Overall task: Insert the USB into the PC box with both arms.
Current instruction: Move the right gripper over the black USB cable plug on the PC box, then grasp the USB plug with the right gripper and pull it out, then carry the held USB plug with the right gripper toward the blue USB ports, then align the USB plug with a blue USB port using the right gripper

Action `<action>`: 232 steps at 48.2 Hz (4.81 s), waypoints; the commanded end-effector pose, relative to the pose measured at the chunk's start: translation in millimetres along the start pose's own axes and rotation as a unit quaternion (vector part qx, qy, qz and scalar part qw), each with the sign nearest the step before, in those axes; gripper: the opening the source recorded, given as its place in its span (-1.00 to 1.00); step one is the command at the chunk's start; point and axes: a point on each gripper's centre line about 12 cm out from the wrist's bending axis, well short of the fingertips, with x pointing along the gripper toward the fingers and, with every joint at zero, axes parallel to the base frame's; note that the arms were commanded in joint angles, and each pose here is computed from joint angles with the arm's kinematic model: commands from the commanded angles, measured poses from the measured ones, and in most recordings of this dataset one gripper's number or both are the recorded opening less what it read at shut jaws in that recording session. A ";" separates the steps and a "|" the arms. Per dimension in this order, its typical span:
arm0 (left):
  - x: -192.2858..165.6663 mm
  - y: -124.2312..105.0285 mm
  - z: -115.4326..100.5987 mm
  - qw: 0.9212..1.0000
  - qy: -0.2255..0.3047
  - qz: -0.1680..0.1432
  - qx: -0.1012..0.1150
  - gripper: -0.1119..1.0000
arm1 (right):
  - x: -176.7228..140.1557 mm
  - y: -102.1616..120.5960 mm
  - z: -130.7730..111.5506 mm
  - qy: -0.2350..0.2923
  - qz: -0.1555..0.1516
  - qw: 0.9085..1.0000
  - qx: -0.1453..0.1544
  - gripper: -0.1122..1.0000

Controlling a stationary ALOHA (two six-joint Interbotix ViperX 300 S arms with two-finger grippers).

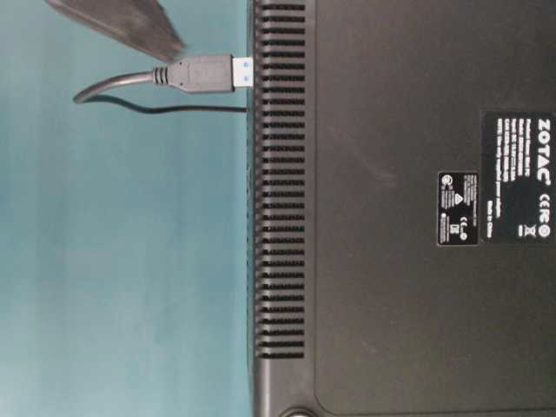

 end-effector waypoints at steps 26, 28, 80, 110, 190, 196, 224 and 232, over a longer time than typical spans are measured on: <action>0.2 0.5 -2.4 1.000 0.003 0.001 0.002 -0.80 | 12.9 9.9 30.6 0.065 -0.016 0.998 -0.009 0.63; 0.2 0.5 -2.4 1.000 0.003 0.001 0.002 -0.80 | 13.9 9.9 31.1 0.064 -0.017 0.998 -0.010 0.61; 0.0 0.5 -1.4 1.000 0.001 0.001 0.002 -0.80 | 22.0 8.6 31.0 0.079 -0.020 0.996 -0.022 -0.55; 0.2 0.5 -1.3 1.000 -0.002 0.001 0.001 -0.80 | 11.3 20.0 63.3 0.047 -0.040 0.996 -0.068 -0.62; 0.0 0.5 -3.7 1.000 -0.004 0.001 0.000 -0.80 | 59.3 9.0 50.1 0.100 -0.096 0.983 -0.123 -0.62; 0.0 0.5 -3.7 1.000 -0.004 0.001 0.000 -0.80 | 60.5 10.7 48.1 0.102 -0.094 0.983 -0.122 -0.62; 0.3 0.5 -3.1 1.000 -0.005 0.001 -0.002 -0.80 | 60.7 17.6 43.4 0.113 -0.089 0.981 -0.128 -0.62; 0.7 0.6 -3.3 1.000 -0.004 0.001 -0.002 -0.80 | 60.7 18.7 42.8 0.114 -0.089 0.981 -0.128 -0.62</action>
